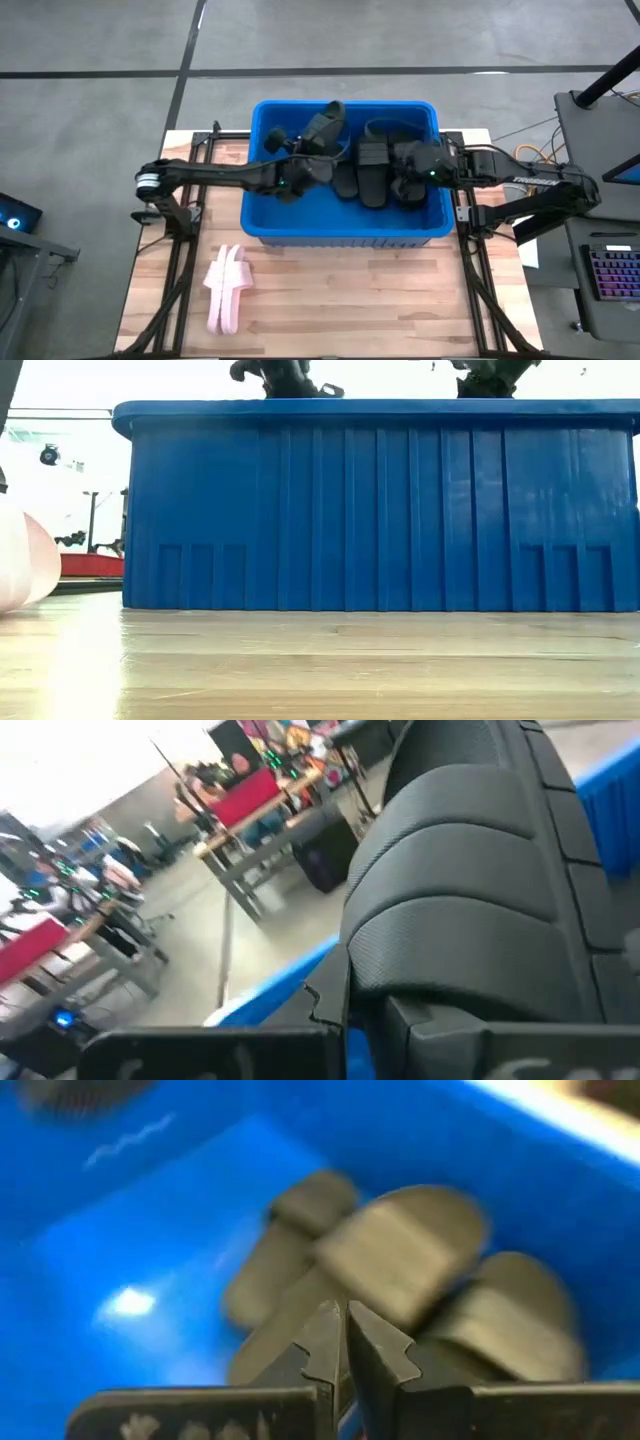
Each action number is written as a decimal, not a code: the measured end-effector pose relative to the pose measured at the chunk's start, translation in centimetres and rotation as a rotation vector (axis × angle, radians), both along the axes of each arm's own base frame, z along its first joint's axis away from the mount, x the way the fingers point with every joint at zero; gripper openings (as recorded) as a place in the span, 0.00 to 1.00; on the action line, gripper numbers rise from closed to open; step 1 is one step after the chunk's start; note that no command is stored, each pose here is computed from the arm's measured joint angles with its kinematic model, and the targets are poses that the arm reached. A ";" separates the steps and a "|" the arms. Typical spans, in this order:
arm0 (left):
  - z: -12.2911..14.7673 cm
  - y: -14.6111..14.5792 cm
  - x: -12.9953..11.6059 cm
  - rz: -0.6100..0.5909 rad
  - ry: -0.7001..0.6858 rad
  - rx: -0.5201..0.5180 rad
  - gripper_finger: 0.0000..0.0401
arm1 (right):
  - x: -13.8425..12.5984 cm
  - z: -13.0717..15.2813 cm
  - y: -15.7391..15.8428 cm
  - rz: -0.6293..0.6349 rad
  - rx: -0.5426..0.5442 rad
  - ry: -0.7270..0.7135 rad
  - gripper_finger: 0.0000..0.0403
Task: Pick and place slides into bin
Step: Put the black slide into the bin
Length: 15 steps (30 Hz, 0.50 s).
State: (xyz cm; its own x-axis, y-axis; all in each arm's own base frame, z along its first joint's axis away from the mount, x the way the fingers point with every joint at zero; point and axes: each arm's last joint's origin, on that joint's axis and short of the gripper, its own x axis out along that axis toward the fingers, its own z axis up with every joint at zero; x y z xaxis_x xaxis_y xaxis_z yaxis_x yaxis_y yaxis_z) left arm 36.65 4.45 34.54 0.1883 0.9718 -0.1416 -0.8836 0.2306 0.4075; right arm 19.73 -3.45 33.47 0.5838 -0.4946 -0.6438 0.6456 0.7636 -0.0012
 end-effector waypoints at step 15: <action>-3.5 5.9 -1.1 -0.119 0.083 -0.432 0.00 | -4.1 5.0 -0.3 -0.252 -0.206 -0.391 0.03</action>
